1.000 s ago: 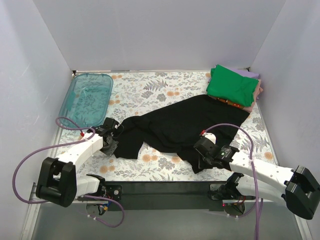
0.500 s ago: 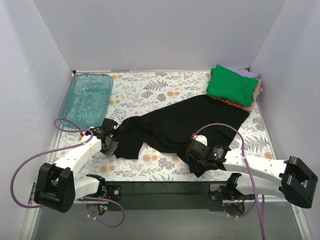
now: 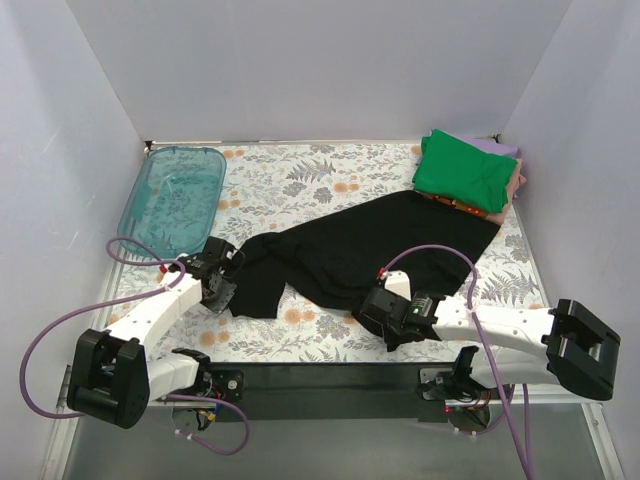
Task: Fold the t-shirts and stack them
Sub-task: Flatten the tshirt out
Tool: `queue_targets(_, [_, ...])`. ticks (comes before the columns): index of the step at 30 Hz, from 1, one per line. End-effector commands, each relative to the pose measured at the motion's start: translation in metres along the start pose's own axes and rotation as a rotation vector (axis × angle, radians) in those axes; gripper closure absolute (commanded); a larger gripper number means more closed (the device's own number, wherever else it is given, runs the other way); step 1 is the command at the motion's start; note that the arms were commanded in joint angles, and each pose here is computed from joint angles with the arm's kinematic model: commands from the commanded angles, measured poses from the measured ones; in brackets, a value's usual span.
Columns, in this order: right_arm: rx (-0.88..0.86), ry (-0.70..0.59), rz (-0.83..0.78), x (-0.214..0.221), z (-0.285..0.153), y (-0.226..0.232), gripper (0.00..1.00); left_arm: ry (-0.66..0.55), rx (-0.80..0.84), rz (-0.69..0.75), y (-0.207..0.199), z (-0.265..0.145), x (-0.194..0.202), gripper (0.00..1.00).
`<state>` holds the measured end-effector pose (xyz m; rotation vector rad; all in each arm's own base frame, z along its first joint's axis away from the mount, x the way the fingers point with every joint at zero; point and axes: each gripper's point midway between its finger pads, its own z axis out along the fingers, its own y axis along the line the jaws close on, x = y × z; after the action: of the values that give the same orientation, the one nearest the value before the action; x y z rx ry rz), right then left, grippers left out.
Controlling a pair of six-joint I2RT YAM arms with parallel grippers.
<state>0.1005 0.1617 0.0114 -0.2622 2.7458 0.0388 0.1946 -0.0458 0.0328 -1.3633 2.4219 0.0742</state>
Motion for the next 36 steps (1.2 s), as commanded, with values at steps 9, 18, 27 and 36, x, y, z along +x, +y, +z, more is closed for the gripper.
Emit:
queue_targets(9, [-0.046,-0.272,0.088,-0.051,-0.045,-0.011,0.99,-0.041,0.153,-0.033,-0.026,-0.043,-0.022,1.00])
queue_targets(18, [-0.090,-0.762,0.194,-0.176,-0.224,-0.042,0.99,-0.198,0.673,-0.123,-0.101,-0.222,-0.096,1.00])
queue_targets(27, [-0.240,-1.141,0.239,-0.245,-0.433,-0.091,0.99,-0.411,1.065,-0.181,-0.113,-0.412,-0.165,1.00])
queue_targets(36, [-0.605,-1.509,0.094,-0.240,-0.592,-0.117,0.99,-0.653,1.457,-0.255,-0.047,-0.591,-0.204,1.00])
